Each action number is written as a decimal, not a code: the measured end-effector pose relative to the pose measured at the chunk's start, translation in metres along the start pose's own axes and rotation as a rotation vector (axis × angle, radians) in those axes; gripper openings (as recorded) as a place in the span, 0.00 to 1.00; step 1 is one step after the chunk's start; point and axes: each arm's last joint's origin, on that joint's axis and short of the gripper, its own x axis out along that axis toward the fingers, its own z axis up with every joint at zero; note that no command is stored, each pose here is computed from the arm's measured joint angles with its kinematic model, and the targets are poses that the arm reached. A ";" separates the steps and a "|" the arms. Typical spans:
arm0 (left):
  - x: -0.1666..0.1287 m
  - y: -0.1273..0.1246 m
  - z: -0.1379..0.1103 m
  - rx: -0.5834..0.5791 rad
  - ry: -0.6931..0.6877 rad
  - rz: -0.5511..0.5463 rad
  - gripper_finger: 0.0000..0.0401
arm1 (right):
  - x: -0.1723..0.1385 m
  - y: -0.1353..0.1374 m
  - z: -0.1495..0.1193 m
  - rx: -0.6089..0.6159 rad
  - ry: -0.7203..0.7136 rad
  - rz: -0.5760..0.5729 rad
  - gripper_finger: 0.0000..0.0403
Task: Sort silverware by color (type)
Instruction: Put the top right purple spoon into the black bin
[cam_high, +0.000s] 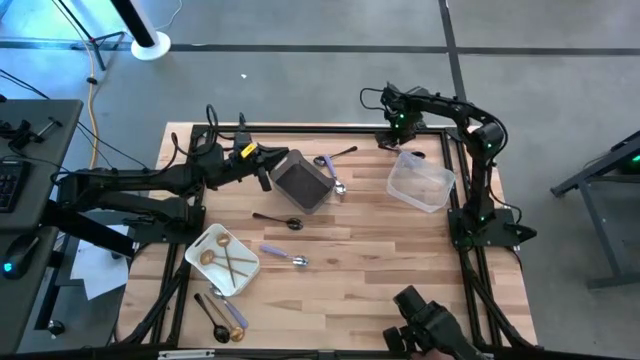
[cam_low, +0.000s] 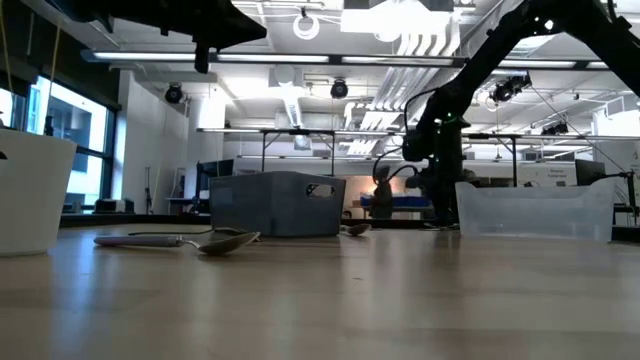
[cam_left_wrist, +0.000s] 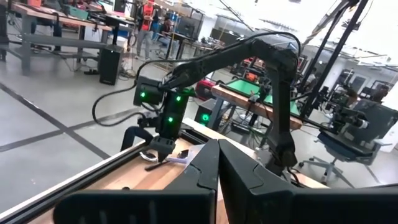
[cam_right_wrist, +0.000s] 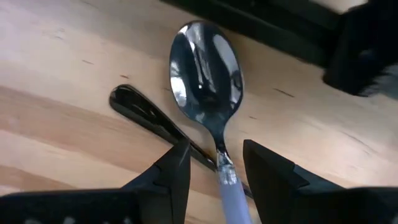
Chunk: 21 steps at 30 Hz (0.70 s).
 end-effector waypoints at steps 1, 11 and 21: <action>0.000 0.000 0.000 0.000 0.000 0.000 0.00 | 0.002 0.000 0.001 0.008 0.004 0.002 0.33; 0.000 0.000 0.000 0.000 0.000 0.000 0.00 | 0.004 0.000 0.004 0.046 -0.018 -0.007 0.33; 0.000 0.000 0.000 0.001 0.000 0.000 0.00 | 0.002 -0.003 0.004 0.054 -0.003 0.011 0.33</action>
